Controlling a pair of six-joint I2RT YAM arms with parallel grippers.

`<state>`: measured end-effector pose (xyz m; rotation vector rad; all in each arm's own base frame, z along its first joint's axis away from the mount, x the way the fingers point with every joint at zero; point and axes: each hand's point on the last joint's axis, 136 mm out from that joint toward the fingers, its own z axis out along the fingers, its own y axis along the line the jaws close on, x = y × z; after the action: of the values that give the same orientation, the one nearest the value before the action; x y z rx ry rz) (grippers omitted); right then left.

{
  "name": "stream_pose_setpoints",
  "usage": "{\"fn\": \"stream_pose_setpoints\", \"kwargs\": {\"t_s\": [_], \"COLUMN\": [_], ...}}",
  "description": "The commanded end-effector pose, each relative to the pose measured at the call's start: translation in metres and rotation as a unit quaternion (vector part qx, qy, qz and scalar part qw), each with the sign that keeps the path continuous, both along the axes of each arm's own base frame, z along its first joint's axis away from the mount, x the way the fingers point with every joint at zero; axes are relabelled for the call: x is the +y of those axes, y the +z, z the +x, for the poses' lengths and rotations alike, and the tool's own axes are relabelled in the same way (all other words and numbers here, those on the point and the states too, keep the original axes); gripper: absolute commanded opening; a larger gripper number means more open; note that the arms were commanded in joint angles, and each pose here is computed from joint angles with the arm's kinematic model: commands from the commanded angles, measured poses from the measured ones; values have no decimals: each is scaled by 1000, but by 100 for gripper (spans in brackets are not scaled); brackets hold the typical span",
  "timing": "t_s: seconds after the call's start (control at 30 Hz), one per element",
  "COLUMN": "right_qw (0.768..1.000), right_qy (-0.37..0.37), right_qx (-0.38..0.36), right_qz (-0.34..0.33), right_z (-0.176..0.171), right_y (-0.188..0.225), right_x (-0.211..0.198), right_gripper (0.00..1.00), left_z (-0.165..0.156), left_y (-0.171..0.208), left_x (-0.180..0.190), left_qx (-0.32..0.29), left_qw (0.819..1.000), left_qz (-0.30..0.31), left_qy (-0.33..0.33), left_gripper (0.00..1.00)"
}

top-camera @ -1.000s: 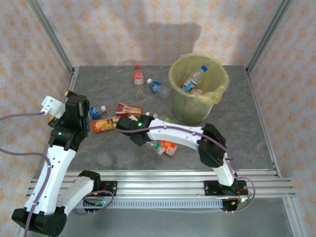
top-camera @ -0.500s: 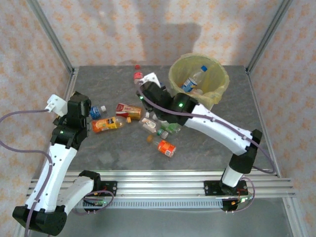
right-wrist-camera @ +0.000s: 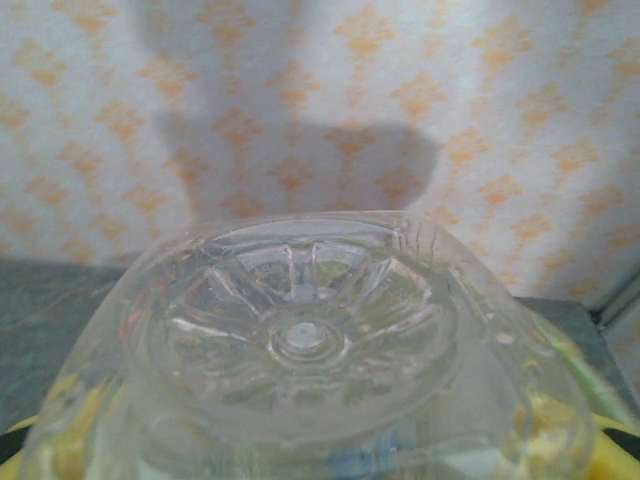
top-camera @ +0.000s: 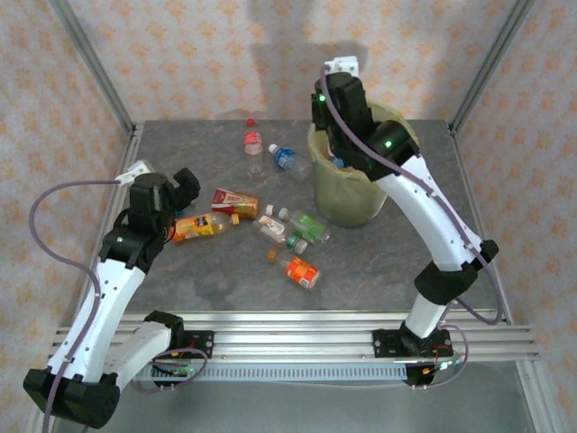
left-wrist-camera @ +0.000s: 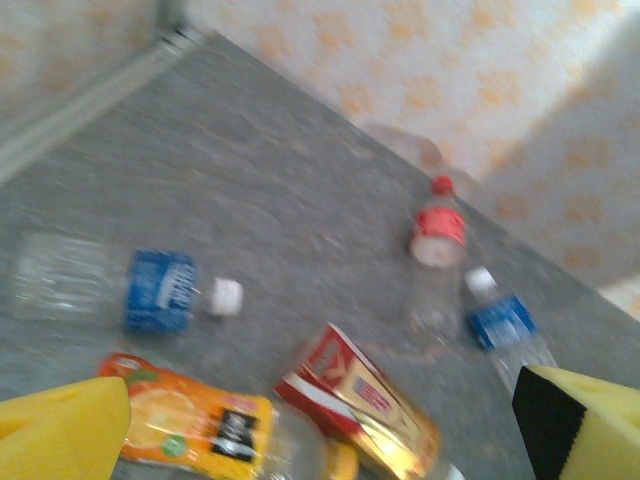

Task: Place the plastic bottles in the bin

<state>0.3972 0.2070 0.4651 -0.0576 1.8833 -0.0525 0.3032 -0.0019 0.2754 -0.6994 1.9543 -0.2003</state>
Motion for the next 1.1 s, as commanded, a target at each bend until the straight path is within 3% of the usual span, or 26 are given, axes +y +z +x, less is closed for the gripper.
{"fn": "stream_pose_setpoints", "kwargs": {"t_s": [0.0, 0.17, 0.27, 0.6, 0.8, 1.07], "right_qw": [999, 995, 990, 974, 965, 956], "right_qy": [-35, -58, -60, -66, -8, 9], "right_qx": [33, 85, 125, 213, 258, 289], "right_qz": [-24, -5, 10, 33, 43, 42], "right_z": [24, 56, 68, 71, 57, 40], "right_y": [-23, -57, -83, -148, -168, -176], "right_x": [-20, -41, -45, -42, -24, -25], "right_gripper": [26, 25, 25, 30, 31, 53], "left_z": [-1, -14, -25, -39, -36, -30], "left_y": [-11, -51, -80, -120, -137, -139], "left_x": [-52, -118, -141, -189, -200, -203], "left_qx": [12, 52, 83, 110, 134, 144], "left_qw": [993, 970, 958, 936, 933, 932], "left_qz": [2, 28, 48, 88, 94, 108], "left_qy": [-118, -237, -271, -323, -319, -314], "left_gripper": [100, 100, 100, 100, 100, 100]}}
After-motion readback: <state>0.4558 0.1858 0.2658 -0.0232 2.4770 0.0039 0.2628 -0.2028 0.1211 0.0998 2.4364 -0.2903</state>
